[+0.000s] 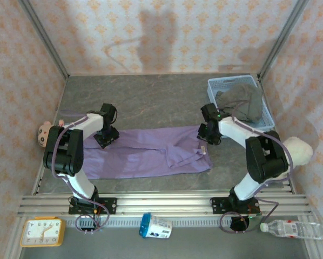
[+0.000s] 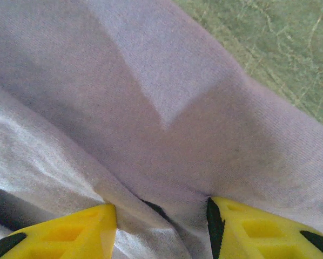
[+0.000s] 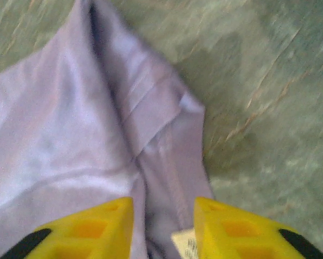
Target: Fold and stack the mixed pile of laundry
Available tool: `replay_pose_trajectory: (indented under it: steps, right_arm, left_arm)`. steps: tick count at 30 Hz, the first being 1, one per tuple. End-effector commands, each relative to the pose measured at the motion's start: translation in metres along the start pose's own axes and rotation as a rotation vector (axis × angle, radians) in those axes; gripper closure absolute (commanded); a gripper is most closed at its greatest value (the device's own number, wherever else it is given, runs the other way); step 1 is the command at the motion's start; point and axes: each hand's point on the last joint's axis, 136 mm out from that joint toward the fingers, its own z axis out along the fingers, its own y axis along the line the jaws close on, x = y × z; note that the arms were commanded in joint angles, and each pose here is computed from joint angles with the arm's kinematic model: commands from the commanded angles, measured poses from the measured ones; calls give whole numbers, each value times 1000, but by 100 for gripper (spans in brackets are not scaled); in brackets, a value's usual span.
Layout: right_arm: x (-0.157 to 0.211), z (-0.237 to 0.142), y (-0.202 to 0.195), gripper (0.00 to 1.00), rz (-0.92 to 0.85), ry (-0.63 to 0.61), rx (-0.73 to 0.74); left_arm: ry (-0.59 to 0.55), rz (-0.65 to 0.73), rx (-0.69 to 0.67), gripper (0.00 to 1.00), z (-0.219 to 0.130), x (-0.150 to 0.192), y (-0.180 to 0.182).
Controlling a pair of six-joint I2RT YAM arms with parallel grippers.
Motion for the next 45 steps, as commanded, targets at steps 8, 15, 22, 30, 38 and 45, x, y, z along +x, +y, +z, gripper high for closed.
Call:
replay_pose_trajectory:
  steps: [8,15,22,30,38,45]
  right_arm:
    - [70,-8,3,64,-119,154,-6]
    - [64,-9,-21,89,-107,110,115]
    - [68,-35,-26,100,-86,90,114]
    - [114,-35,-46,100,1,217,78]
    - [82,-47,-30,72,-38,114,78]
    - [59,-49,31,69,-106,84,-22]
  left_arm:
    - [15,3,-37,51,7,6,0]
    - [20,5,-52,51,10,8,3]
    - [18,9,-63,51,12,8,5]
    - [22,3,-65,50,16,9,5]
    - [20,25,-22,45,3,6,-7]
    - [8,64,84,43,-32,9,-27]
